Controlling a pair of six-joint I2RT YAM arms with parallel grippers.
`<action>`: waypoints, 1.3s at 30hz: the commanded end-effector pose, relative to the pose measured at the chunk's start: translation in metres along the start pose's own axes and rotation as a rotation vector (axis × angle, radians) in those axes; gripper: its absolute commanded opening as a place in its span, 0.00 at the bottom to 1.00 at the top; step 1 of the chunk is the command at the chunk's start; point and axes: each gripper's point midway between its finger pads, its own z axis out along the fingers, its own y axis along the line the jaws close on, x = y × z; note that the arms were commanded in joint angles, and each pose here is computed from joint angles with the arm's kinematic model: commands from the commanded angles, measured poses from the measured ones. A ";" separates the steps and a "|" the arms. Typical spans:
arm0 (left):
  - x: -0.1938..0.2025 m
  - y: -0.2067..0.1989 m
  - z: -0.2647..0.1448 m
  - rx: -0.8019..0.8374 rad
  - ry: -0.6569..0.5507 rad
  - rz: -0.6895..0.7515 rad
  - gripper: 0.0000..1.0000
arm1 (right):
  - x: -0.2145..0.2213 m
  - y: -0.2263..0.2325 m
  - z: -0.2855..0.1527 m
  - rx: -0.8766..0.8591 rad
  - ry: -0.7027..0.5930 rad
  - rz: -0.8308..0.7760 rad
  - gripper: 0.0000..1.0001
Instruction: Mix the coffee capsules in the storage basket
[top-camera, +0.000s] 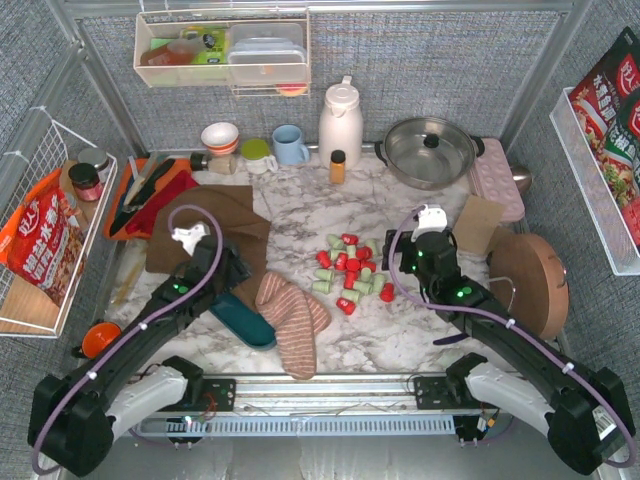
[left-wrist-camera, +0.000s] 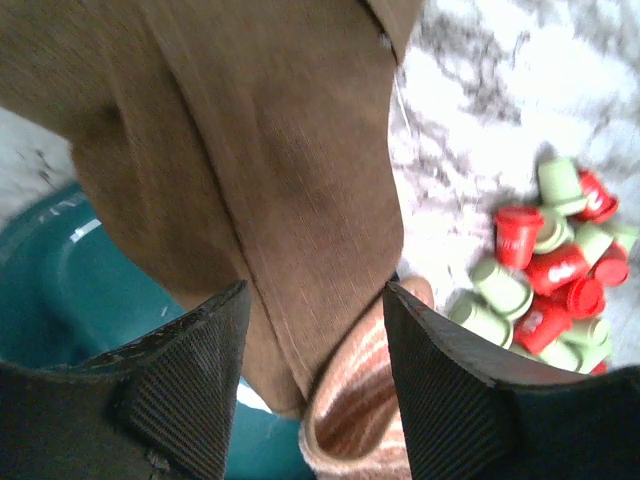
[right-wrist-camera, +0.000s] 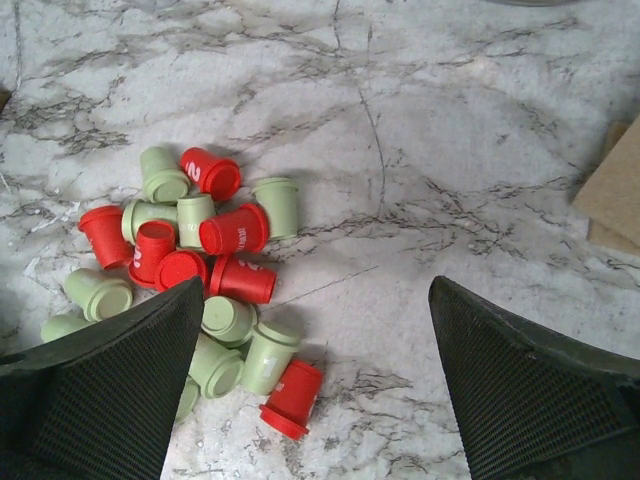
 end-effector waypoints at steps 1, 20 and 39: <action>0.024 0.001 -0.005 -0.074 0.036 0.027 0.65 | -0.005 0.011 0.003 -0.043 -0.011 0.026 0.99; 0.073 -0.026 -0.024 -0.136 0.111 0.251 0.54 | 0.000 0.022 0.005 -0.089 0.027 0.028 0.99; 0.104 -0.063 -0.023 0.083 0.187 0.456 0.04 | -0.003 0.031 0.002 -0.141 0.024 0.017 0.99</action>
